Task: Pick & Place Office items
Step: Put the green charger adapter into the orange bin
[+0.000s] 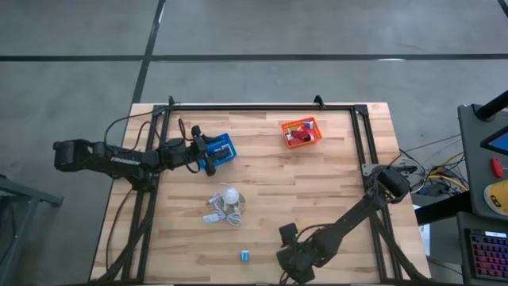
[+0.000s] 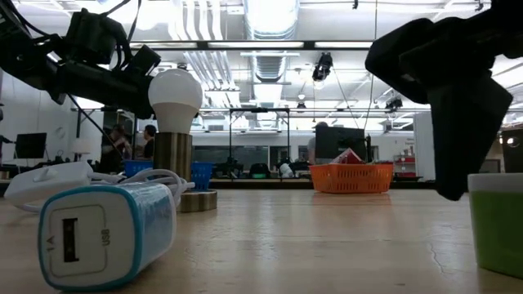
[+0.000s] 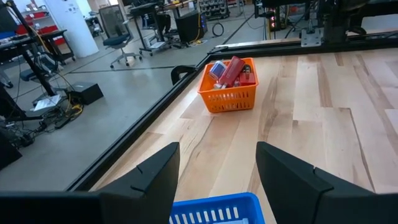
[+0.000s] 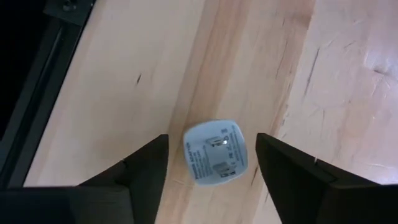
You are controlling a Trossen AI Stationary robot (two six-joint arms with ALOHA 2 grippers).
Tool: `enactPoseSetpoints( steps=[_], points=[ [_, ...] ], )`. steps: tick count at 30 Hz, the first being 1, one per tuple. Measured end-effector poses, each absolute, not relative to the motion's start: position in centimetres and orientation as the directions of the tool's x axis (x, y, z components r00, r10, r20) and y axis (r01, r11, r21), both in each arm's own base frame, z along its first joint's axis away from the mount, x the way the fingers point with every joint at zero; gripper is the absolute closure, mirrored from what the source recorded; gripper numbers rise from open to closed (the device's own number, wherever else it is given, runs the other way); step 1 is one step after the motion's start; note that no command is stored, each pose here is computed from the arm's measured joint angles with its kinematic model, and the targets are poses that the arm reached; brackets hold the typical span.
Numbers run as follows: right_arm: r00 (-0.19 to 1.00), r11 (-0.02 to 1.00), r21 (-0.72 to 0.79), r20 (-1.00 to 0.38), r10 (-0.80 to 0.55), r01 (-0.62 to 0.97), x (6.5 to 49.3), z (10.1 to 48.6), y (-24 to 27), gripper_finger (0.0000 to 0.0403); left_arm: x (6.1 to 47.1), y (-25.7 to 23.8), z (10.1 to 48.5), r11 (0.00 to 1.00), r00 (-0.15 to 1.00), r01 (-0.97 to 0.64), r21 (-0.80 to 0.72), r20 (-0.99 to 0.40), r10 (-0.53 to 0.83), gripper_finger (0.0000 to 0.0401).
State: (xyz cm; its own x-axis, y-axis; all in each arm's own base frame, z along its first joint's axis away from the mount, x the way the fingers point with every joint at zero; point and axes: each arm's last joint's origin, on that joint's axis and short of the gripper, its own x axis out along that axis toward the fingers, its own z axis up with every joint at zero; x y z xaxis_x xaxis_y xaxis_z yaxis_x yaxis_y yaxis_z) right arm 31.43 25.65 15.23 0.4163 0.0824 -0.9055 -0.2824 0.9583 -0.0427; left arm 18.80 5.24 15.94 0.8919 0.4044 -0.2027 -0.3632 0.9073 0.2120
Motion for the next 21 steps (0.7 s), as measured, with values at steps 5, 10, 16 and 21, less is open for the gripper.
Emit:
enactPoseSetpoints(
  steps=[5,10,16,21],
  points=[
    [0.416,0.957,-0.041,-0.905,0.085,-0.286,31.44,15.23,25.66,0.0207,18.80,5.24,15.93,0.907,0.892,-0.363,0.212,-0.203,0.404,0.0185],
    [0.415,0.956,-0.041,-0.906,0.088,-0.291,31.43,15.23,25.68,0.0279,18.80,5.24,15.93,0.908,0.892,-0.364,0.209,-0.203,0.405,0.0185],
    [0.415,0.954,-0.044,-0.906,0.088,-0.298,31.42,15.22,25.69,0.0282,18.80,5.24,15.93,0.907,0.892,-0.364,0.210,-0.203,0.405,0.0185],
    [0.418,0.952,-0.050,-0.905,0.085,-0.301,31.44,15.22,25.66,0.0282,18.80,5.24,15.93,0.908,0.892,-0.364,0.209,-0.203,0.405,0.0185]
  ],
)
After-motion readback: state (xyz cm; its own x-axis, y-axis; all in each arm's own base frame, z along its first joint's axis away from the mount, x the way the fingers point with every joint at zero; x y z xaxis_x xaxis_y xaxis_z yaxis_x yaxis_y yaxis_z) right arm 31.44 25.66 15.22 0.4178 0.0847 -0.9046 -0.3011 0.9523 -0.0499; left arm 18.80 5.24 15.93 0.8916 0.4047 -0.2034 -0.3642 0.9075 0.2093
